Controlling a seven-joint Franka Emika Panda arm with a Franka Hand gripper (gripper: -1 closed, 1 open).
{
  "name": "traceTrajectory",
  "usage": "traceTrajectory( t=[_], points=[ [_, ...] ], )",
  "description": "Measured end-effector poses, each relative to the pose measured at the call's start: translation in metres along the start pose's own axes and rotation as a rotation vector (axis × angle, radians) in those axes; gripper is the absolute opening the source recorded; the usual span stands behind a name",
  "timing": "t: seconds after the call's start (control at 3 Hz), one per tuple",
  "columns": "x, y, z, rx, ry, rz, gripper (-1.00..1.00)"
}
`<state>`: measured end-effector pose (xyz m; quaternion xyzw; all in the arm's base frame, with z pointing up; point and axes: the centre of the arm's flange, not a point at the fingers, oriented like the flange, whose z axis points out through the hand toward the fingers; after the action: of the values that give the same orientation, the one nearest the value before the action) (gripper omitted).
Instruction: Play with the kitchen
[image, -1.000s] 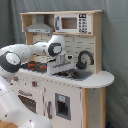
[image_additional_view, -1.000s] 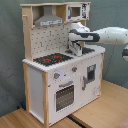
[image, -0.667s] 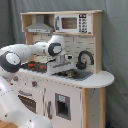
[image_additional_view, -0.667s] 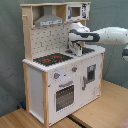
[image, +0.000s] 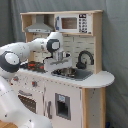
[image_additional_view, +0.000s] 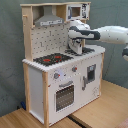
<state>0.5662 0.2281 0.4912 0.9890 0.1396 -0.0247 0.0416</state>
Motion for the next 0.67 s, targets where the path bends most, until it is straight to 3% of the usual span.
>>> traceTrajectory(
  t=[0.33, 0.67],
  points=[
    [-0.004, -0.013, -0.033, -0.005, 0.028, 0.027, -1.00],
    [-0.021, -0.010, -0.047, 0.007, -0.009, 0.075, -1.00]
  ],
)
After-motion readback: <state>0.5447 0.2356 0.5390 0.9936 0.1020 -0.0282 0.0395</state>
